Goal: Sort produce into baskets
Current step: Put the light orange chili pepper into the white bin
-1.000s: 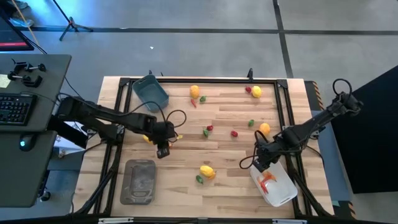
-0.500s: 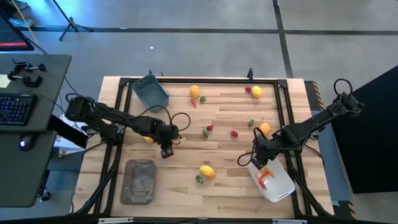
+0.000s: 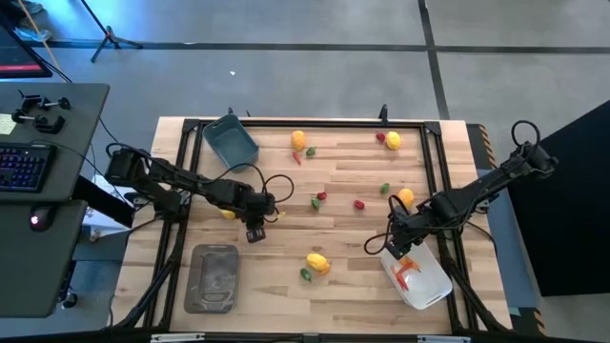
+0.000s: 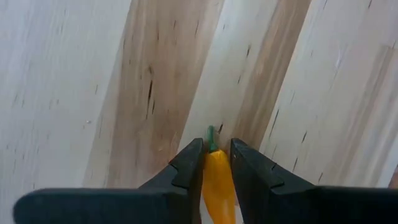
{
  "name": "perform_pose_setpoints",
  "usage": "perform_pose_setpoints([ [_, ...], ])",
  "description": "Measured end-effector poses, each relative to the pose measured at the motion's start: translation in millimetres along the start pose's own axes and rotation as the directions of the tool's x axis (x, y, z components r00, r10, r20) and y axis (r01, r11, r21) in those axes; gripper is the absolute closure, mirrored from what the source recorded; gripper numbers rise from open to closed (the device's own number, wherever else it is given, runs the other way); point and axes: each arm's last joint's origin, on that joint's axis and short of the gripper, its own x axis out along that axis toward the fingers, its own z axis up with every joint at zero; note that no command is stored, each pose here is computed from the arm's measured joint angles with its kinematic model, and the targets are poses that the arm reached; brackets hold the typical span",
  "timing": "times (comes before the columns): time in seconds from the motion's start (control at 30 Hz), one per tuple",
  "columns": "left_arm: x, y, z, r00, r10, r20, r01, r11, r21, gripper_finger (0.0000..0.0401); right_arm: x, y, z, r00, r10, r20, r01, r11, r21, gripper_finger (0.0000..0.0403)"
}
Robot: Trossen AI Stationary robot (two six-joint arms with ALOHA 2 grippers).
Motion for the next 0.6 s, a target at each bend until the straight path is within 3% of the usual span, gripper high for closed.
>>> perform_pose_setpoints([
  [0.17, -1, 0, 1, 1.000, 0.002, 0.005, -0.002, 1.000, 0.025, 0.0390, 0, 0, -1, 1.000, 0.007, -0.031, -0.007, 1.000, 0.003, 0.0234],
  [0.37, -12, 0, 20, 0.997, 0.004, 0.072, -0.010, 0.996, 0.083, 0.0398, -10, 8, -2, 0.997, 0.043, -0.067, -0.044, 0.999, -0.005, 0.0234],
  [0.5, -24, 10, 42, 0.988, -0.058, 0.140, 0.052, 0.998, 0.046, 0.0400, -25, 19, -1, 0.995, 0.089, -0.052, -0.091, 0.995, -0.047, 0.0234],
  [0.6, -34, 19, 60, 0.955, -0.140, 0.260, 0.144, 0.990, 0.007, 0.0400, -39, 28, 2, 0.991, 0.130, 0.031, -0.126, 0.986, -0.105, 0.0234],
])
